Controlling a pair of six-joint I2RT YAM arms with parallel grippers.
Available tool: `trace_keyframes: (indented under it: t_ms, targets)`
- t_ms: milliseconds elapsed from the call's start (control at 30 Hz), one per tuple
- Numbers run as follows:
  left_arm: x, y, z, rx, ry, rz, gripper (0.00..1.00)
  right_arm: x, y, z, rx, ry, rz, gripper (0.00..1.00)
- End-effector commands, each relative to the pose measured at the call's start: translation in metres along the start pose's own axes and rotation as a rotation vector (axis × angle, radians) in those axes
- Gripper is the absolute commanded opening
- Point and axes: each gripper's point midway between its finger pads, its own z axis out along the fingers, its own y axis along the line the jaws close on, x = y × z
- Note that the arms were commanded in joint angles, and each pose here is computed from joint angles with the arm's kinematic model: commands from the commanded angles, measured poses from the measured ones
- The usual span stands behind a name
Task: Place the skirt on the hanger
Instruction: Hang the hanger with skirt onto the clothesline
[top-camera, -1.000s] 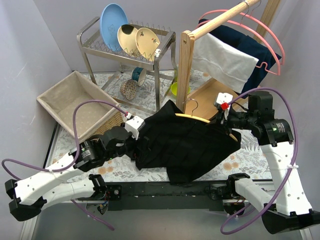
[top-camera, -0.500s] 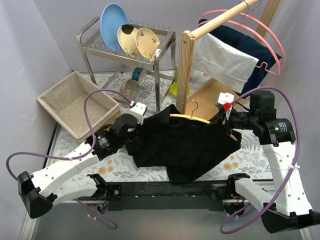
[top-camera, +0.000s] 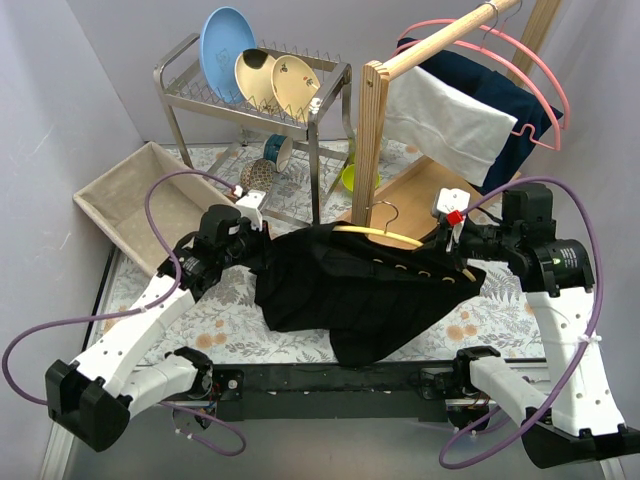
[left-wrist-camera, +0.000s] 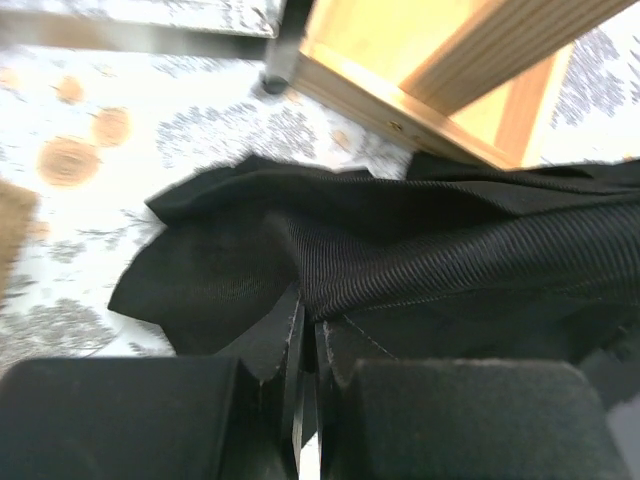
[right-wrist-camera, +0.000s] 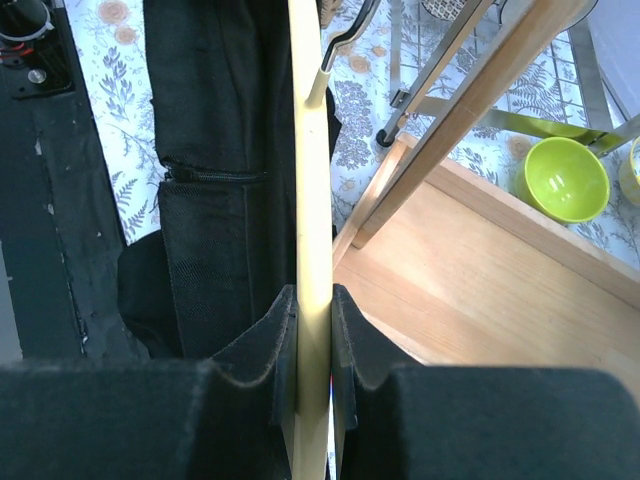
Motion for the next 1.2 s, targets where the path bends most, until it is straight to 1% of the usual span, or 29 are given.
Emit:
trace_keyframes:
  t_ms: [0,100,167,200,233,267,300,333,367,433,500,533,600,633,700,733,800,833,867,900,933,1000,1100,1167]
  targets:
    - [0.023,0.046,0.007,-0.125,0.12,-0.067,0.0,-0.018,0.002,-0.026,0.097,-0.003,-0.109,0.01]
    - [0.022,0.048,0.008,-0.117,0.119,-0.078,0.0,-0.019,0.001,-0.03,0.128,0.001,-0.125,0.01]
    - [0.018,0.037,0.005,-0.051,0.106,-0.057,0.0,-0.02,-0.001,-0.031,0.143,-0.002,-0.136,0.01]
    - [0.009,0.023,-0.004,0.021,0.061,-0.029,0.1,-0.02,0.0,-0.031,0.136,-0.003,-0.137,0.01]
    - [0.003,0.002,-0.011,0.141,0.032,-0.002,0.26,-0.02,0.002,-0.03,0.12,-0.006,-0.138,0.01]
    - [-0.004,-0.011,-0.021,0.213,-0.002,0.046,0.45,-0.018,0.002,-0.027,0.102,-0.002,-0.135,0.01]
    - [-0.009,-0.02,-0.03,0.257,-0.029,0.069,0.58,-0.014,0.005,-0.026,0.079,0.009,-0.14,0.01]
    - [-0.019,-0.031,-0.046,0.299,-0.09,0.102,0.71,-0.014,0.006,-0.025,0.064,0.008,-0.141,0.01]
    - [-0.023,-0.045,-0.059,0.376,-0.116,0.147,0.75,-0.013,0.008,-0.024,0.047,0.011,-0.144,0.01]
    - [-0.032,-0.058,-0.081,0.43,-0.179,0.196,0.8,-0.015,0.012,-0.026,0.027,0.013,-0.162,0.01]
    - [-0.04,-0.072,-0.098,0.495,-0.213,0.233,0.81,-0.018,0.014,-0.028,0.023,0.012,-0.175,0.01]
    - [-0.043,-0.075,-0.102,0.502,-0.222,0.239,0.82,-0.024,0.013,-0.034,0.045,0.017,-0.193,0.01]
    - [-0.053,-0.076,-0.11,0.491,-0.249,0.258,0.88,-0.029,0.009,-0.043,0.087,0.044,-0.212,0.01]
    - [-0.055,-0.075,-0.11,0.478,-0.251,0.26,0.89,-0.027,0.005,-0.052,0.137,0.087,-0.223,0.01]
    - [-0.058,-0.066,-0.108,0.421,-0.265,0.275,0.89,-0.038,0.004,-0.069,0.212,0.108,-0.269,0.01]
    - [-0.06,-0.063,-0.107,0.4,-0.278,0.279,0.89,-0.037,0.003,-0.081,0.282,0.139,-0.281,0.01]
    - [-0.057,-0.052,-0.102,0.344,-0.293,0.271,0.89,-0.037,0.001,-0.096,0.376,0.162,-0.286,0.01]
    - [-0.059,-0.05,-0.1,0.329,-0.312,0.272,0.9,-0.036,-0.001,-0.113,0.473,0.188,-0.3,0.01]
    - [-0.059,-0.046,-0.098,0.311,-0.321,0.265,0.9,-0.035,-0.002,-0.121,0.527,0.196,-0.292,0.01]
    - [-0.063,-0.044,-0.1,0.295,-0.357,0.267,0.98,-0.032,-0.003,-0.129,0.578,0.214,-0.297,0.01]
    - [-0.055,-0.036,-0.092,0.266,-0.344,0.248,0.98,-0.028,-0.005,-0.147,0.674,0.251,-0.305,0.01]
    - [-0.053,-0.034,-0.091,0.254,-0.363,0.242,0.98,-0.022,-0.006,-0.163,0.77,0.295,-0.302,0.01]
    - [-0.045,-0.03,-0.085,0.249,-0.357,0.228,0.98,-0.02,-0.013,-0.2,0.98,0.356,-0.279,0.01]
    - [-0.041,-0.03,-0.082,0.254,-0.354,0.219,0.98,-0.027,-0.023,-0.207,1.035,0.343,-0.275,0.01]
